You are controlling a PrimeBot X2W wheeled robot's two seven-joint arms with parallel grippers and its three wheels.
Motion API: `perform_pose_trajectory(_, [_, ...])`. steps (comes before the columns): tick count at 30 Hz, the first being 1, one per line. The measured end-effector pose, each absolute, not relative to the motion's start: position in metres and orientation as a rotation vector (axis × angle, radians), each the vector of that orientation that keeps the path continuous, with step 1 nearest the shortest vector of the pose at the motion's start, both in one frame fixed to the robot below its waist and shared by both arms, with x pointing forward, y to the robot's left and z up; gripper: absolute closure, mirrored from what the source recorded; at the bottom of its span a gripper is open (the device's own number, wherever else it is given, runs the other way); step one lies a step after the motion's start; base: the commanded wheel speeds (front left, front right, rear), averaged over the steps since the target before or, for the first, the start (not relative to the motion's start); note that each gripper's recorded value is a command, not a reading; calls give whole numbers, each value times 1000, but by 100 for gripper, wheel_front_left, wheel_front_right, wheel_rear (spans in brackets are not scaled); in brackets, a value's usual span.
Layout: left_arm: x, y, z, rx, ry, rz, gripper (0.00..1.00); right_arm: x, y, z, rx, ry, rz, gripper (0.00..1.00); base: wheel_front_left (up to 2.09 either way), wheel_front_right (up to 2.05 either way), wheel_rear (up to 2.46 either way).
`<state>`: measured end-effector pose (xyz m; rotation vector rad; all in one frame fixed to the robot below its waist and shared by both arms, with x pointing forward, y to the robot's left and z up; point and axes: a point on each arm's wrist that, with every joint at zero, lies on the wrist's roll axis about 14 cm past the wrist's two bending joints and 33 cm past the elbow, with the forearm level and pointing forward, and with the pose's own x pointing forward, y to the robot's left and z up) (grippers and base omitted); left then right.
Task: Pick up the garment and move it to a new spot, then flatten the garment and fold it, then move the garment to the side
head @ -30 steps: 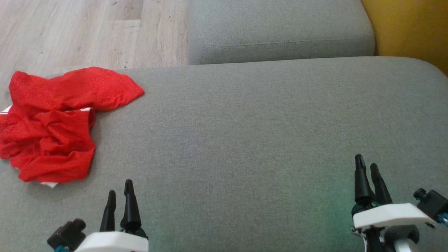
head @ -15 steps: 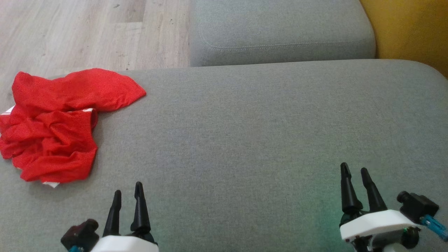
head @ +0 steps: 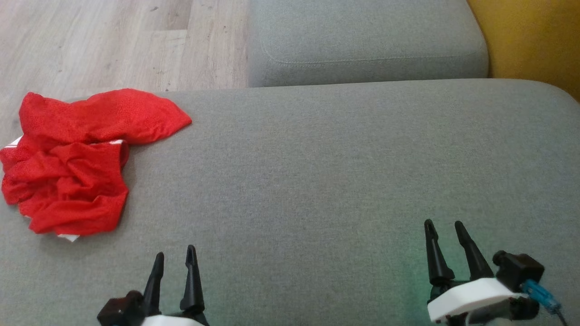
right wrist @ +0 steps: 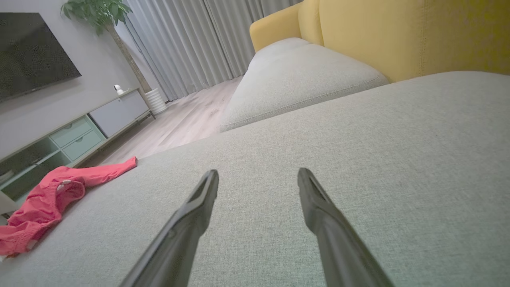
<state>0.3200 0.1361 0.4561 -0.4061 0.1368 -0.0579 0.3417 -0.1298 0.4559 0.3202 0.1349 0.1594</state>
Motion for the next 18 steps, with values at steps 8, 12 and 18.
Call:
perform_pose_trajectory(8, [319, 133, 458, -339, 119, -73, 0, 340, -122, 456, 239, 121, 197, 0, 0, 0, 0])
perform_pose_trajectory(12, [317, 129, 457, -308, 117, -86, 0, 339, -118, 456, 192, 117, 217, 0, 0, 0, 0])
perform_pose_trajectory(18, [309, 128, 449, -255, 129, -90, 0, 338, -114, 457, 123, 100, 244, 0, 0, 0, 0])
